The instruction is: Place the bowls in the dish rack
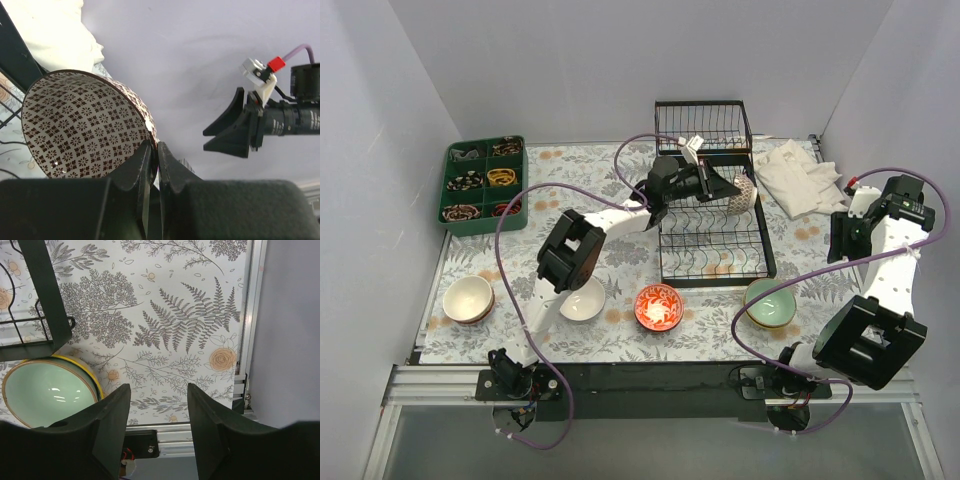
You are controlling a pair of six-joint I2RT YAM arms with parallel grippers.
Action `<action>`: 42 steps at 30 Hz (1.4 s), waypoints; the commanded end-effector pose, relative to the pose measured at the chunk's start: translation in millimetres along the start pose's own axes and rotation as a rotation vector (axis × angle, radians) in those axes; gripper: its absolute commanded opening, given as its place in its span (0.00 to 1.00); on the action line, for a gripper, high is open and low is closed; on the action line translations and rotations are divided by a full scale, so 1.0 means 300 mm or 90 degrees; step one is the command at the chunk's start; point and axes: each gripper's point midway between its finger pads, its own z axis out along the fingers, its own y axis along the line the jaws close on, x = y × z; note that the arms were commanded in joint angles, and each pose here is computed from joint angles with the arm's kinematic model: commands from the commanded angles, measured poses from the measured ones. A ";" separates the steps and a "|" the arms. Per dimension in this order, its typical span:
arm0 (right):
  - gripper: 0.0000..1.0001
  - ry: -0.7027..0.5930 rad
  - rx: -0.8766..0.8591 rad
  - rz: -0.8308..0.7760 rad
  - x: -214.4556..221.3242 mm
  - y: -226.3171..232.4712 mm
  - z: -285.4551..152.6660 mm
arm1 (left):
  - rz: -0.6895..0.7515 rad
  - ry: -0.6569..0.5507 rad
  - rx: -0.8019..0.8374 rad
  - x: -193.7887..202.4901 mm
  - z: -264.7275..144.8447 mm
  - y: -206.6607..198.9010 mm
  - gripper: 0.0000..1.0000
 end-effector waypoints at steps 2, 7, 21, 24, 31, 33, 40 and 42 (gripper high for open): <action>0.57 -0.001 0.016 -0.005 0.013 -0.012 -0.013 | 0.017 -0.083 0.043 -0.096 0.088 -0.152 0.00; 0.57 0.007 0.016 -0.005 0.021 -0.014 -0.008 | -0.033 -0.110 -0.003 -0.071 0.137 -0.104 0.00; 0.57 0.027 0.006 -0.006 0.042 -0.005 -0.003 | -0.100 -0.107 -0.045 0.003 0.176 0.019 0.00; 0.57 0.030 0.004 -0.004 0.048 -0.004 0.000 | -0.121 -0.093 -0.037 0.026 0.166 0.038 0.00; 0.57 0.045 -0.002 -0.002 0.068 0.002 0.017 | -0.156 -0.057 0.026 0.073 0.128 0.000 0.00; 0.57 0.049 -0.003 -0.001 0.073 0.002 0.021 | -0.177 -0.061 0.026 0.079 0.112 -0.002 0.00; 0.57 0.050 -0.017 0.002 0.060 0.007 0.039 | -0.194 -0.056 0.000 0.120 0.103 0.073 0.00; 0.57 0.051 -0.018 0.003 0.054 0.005 0.043 | -0.201 -0.056 -0.012 0.121 0.103 0.095 0.00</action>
